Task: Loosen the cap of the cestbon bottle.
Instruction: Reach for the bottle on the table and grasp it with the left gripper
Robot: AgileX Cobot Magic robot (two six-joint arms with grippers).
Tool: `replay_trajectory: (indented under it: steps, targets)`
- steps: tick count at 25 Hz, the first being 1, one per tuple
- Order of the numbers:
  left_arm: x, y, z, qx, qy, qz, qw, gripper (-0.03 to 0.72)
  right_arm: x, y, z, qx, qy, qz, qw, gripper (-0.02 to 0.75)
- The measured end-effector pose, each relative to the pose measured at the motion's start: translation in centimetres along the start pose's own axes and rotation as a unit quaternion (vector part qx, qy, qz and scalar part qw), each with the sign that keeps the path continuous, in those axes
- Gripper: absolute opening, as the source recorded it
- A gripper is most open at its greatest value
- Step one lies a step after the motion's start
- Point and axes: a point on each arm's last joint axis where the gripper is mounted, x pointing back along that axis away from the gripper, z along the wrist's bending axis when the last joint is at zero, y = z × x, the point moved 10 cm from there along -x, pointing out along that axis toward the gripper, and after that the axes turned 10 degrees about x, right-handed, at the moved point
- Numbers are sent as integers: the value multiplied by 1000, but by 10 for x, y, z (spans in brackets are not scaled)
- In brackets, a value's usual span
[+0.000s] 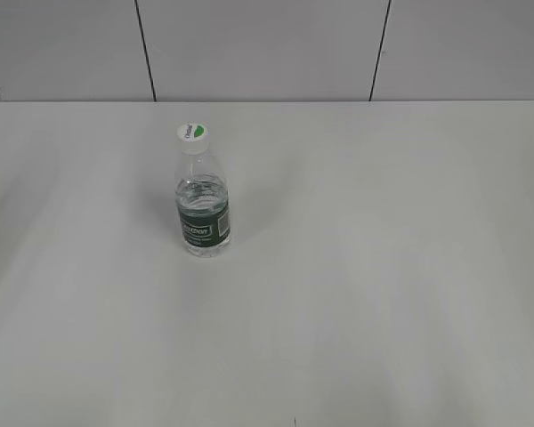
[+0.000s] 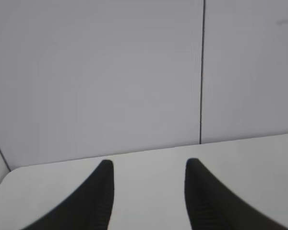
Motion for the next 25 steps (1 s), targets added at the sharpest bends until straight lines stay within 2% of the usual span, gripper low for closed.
replay_trajectory:
  steps: [4, 8, 15, 20, 25]
  targets:
    - [-21, -31, -9, -2, -31, 11, 999, 312, 0, 0, 0, 0, 0, 0, 1000, 536]
    - [-36, -63, -10, 23, -54, 22, 998, 312, 0, 0, 0, 0, 0, 0, 1000, 536]
    - [-50, -104, -15, 55, -121, 38, 990, 312, 0, 0, 0, 0, 0, 0, 1000, 536]
    - [-59, -125, -24, 77, -175, 51, 980, 303, 0, 0, 0, 0, 0, 0, 1000, 536]
    - [-56, -136, -55, 40, -271, 61, 960, 288, 0, 0, 0, 0, 0, 0, 1000, 536]
